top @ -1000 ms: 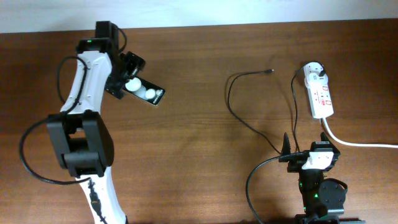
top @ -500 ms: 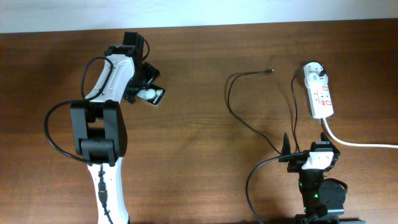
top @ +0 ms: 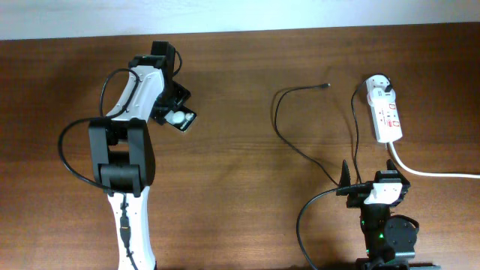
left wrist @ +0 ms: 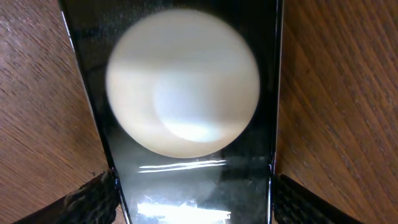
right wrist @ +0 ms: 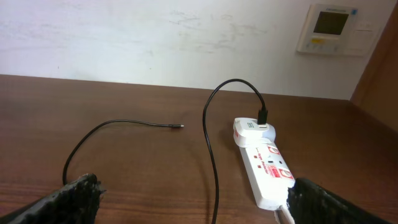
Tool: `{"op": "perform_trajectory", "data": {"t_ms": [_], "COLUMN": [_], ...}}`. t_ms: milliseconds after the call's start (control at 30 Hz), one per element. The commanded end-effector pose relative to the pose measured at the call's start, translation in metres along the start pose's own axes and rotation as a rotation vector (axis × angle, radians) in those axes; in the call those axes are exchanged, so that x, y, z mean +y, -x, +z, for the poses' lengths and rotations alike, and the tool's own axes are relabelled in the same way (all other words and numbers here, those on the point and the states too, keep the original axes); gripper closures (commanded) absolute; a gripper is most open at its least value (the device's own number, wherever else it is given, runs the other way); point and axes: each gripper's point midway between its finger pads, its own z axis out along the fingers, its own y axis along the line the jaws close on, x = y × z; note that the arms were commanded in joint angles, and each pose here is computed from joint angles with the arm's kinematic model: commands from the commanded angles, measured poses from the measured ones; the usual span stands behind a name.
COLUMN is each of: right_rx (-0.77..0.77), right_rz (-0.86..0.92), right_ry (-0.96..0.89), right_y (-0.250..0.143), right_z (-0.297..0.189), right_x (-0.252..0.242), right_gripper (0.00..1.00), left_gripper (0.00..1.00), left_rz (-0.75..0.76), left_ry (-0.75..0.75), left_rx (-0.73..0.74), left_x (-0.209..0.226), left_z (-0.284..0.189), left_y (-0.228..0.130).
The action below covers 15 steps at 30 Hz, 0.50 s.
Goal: Plug charger to phone and switch on socket
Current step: 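Lift the phone with the left gripper and tilt it upright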
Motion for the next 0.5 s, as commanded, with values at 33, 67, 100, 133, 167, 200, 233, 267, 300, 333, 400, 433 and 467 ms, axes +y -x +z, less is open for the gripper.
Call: {"op": "perform_trajectory", "data": {"t_ms": [33, 67, 100, 133, 167, 200, 233, 267, 300, 333, 400, 433, 467], "right_rx": [0.005, 0.005, 0.005, 0.005, 0.005, 0.005, 0.005, 0.005, 0.005, 0.006, 0.005, 0.005, 0.005], "right_rz": [0.004, 0.004, 0.004, 0.004, 0.004, 0.004, 0.004, 0.004, 0.004, 0.004, 0.004, 0.004, 0.004], "right_ry": [0.011, 0.011, 0.011, 0.011, 0.011, 0.011, 0.011, 0.011, 0.011, 0.012, 0.011, 0.011, 0.011], "right_y": [-0.004, -0.004, -0.004, -0.004, -0.004, -0.004, -0.004, -0.004, -0.004, -0.004, -0.004, -0.004, -0.004], "right_z": [0.000, 0.000, 0.000, 0.000, 0.000, 0.000, 0.000, 0.000, 0.000, 0.000, 0.000, 0.000, 0.000], "right_x": [0.003, 0.003, 0.003, 0.003, 0.003, 0.003, 0.003, 0.003, 0.003, 0.003, 0.003, 0.003, 0.003], "right_gripper": [0.01, 0.01, 0.01, 0.01, 0.01, 0.01, 0.01, 0.01, 0.01, 0.01, 0.01, 0.01, 0.01], "left_gripper": [0.30, 0.36, 0.37, 0.37, 0.38, 0.39, 0.39, 0.36, 0.33, 0.33, 0.36, 0.36, 0.36], "left_rz": [0.000, -0.001, 0.000, 0.000, -0.001, 0.014, 0.037, 0.049, 0.078, 0.096, 0.144, 0.160, 0.169], "left_ry": [0.064, 0.071, 0.076, 0.075, 0.067, 0.056, 0.049, 0.054, 0.062, 0.087, 0.093, 0.102, 0.108], "left_rx": [0.058, 0.063, 0.067, 0.066, 0.059, 0.052, 0.048, 0.053, 0.060, 0.081, 0.093, 0.103, 0.118], "left_x": [0.013, 0.015, 0.015, 0.014, 0.010, 0.006, 0.004, 0.005, 0.007, 0.013, 0.015, 0.017, 0.019], "left_z": [0.028, 0.027, 0.023, 0.020, 0.010, 0.003, -0.003, -0.008, -0.009, -0.010, -0.010, -0.011, -0.012], "left_y": [-0.012, -0.013, -0.013, -0.012, -0.008, -0.004, -0.002, -0.002, -0.004, -0.009, -0.011, -0.013, -0.016]}}
